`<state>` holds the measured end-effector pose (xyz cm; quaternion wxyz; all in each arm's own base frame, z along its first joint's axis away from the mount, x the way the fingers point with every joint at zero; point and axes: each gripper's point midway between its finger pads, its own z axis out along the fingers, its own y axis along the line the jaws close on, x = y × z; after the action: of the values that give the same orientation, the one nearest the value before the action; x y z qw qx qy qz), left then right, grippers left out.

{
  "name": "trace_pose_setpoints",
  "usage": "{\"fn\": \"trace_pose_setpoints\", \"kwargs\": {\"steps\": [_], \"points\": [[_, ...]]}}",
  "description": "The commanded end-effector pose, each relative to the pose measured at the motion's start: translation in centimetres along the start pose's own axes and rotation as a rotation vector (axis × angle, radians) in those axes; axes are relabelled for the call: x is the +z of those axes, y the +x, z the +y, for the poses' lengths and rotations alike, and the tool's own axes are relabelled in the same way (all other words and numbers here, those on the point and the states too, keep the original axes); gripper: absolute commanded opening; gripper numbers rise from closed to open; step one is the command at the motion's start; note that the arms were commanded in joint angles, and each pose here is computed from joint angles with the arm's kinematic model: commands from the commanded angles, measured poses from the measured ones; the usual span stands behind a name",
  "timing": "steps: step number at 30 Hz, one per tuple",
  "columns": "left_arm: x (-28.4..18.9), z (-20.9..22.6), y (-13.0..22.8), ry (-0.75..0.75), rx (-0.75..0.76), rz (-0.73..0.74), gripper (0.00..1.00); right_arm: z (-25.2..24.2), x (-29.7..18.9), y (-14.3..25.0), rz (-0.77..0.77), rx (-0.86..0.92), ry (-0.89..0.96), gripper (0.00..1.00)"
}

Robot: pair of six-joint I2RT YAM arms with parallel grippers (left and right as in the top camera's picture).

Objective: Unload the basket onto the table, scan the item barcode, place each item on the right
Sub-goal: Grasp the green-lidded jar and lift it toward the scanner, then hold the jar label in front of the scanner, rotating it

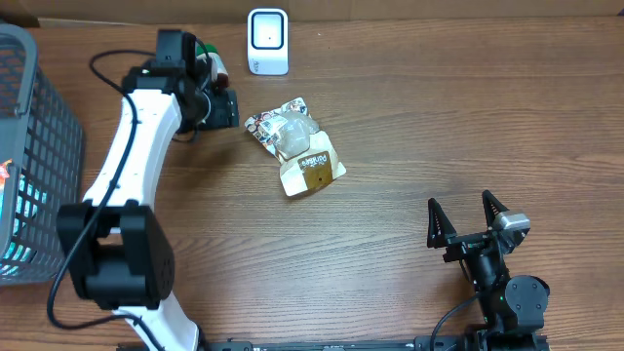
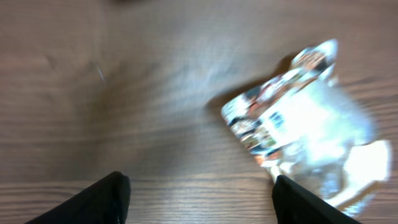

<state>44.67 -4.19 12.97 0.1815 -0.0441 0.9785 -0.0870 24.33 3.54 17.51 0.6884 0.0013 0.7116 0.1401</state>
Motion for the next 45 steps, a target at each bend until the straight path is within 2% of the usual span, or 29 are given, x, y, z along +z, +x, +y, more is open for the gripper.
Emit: {"fn": "trace_pose_setpoints", "kwargs": {"steps": [1,2,7,11,16,20,25,29,32,39,45], "points": [[-4.2,-1.3,-2.3,0.033,0.016,-0.117,0.94,-0.1,0.0,0.2,-0.005,-0.001,0.002,1.00],[-4.4,-1.2,-2.9,0.033,0.016,-0.145,1.00,-0.1,0.0,0.2,-0.005,-0.001,0.001,1.00],[-4.7,0.6,-6.6,-0.014,0.024,-0.288,1.00,-0.1,0.0,0.2,-0.005,-0.001,0.001,1.00],[-5.4,2.7,-12.4,0.035,-0.063,-0.477,1.00,-0.1,0.0,0.2,-0.005,-0.001,0.002,1.00],[-4.2,5.5,-16.6,0.079,-0.095,-0.475,1.00,-0.1,0.0,0.2,-0.005,-0.001,0.001,1.00],[-0.9,6.2,-18.4,0.067,0.008,-0.448,1.00,-0.1,0.0,0.2,-0.005,-0.001,0.001,1.00],[4.0,6.2,-18.0,0.039,0.173,-0.390,1.00,-0.1,0.0,0.2,-0.005,-0.001,0.002,1.00],[7.5,7.8,-16.3,-0.021,0.274,-0.310,1.00,-0.1,0.0,0.2,-0.005,-0.001,0.001,1.00],[8.5,8.9,-15.5,-0.044,0.325,-0.274,1.00,-0.1,0.0,0.2,-0.005,-0.001,0.002,1.00],[9.4,8.8,-14.7,-0.016,0.390,-0.247,1.00,-0.1,0.0,0.2,-0.005,-0.001,0.002,1.00],[12.2,8.6,-12.2,0.029,0.412,-0.159,0.97,-0.1,0.0,0.2,-0.005,-0.001,0.001,1.00]]}}
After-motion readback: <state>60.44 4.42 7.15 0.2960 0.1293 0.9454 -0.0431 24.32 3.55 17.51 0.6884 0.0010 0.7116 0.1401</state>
